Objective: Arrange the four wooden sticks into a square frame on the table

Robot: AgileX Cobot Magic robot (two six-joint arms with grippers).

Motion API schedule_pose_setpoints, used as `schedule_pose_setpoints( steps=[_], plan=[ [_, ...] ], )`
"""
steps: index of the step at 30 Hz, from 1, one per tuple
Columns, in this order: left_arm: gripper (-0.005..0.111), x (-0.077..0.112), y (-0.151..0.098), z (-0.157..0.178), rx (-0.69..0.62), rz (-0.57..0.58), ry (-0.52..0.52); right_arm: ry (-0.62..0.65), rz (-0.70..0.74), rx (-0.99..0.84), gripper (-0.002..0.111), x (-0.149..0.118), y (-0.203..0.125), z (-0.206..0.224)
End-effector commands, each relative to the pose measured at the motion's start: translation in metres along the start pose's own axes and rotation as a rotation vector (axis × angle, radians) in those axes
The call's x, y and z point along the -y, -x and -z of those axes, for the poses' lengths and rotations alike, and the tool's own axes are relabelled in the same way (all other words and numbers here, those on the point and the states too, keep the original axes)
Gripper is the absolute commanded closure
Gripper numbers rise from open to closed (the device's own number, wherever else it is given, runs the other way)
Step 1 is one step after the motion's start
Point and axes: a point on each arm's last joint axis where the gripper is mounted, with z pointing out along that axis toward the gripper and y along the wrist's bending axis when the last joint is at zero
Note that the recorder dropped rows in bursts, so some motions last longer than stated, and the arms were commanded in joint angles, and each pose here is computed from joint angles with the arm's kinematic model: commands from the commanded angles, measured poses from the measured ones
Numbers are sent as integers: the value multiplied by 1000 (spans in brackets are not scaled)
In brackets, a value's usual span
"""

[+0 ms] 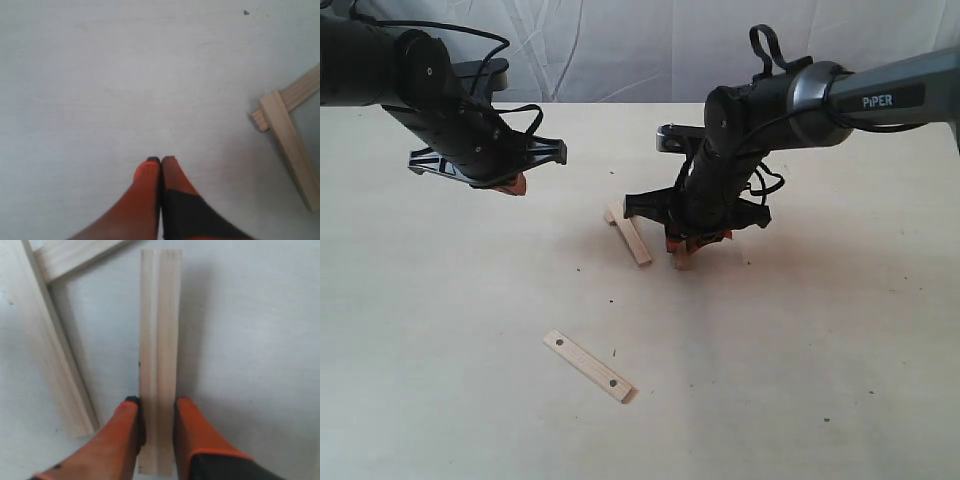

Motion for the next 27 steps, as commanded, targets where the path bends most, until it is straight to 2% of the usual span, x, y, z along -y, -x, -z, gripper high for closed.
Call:
schedule_pose_setpoints(
  steps=[1, 6, 10, 17, 27],
  plan=[
    [107, 1, 1, 3, 21, 7, -9, 13, 14, 25, 108, -4, 3, 14],
    [107, 0, 0, 3, 14, 7, -7, 31, 72, 80, 108, -5, 10, 45],
    [107, 0, -1, 4, 3, 0, -2, 24, 168, 13, 108, -6, 20, 59],
    [107, -8, 2, 20, 2, -3, 19, 4, 322, -54, 108, -10, 44, 44],
    [107, -7, 4, 25, 25, -11, 18, -37, 416, -47, 108, -7, 58, 5]
  ],
)
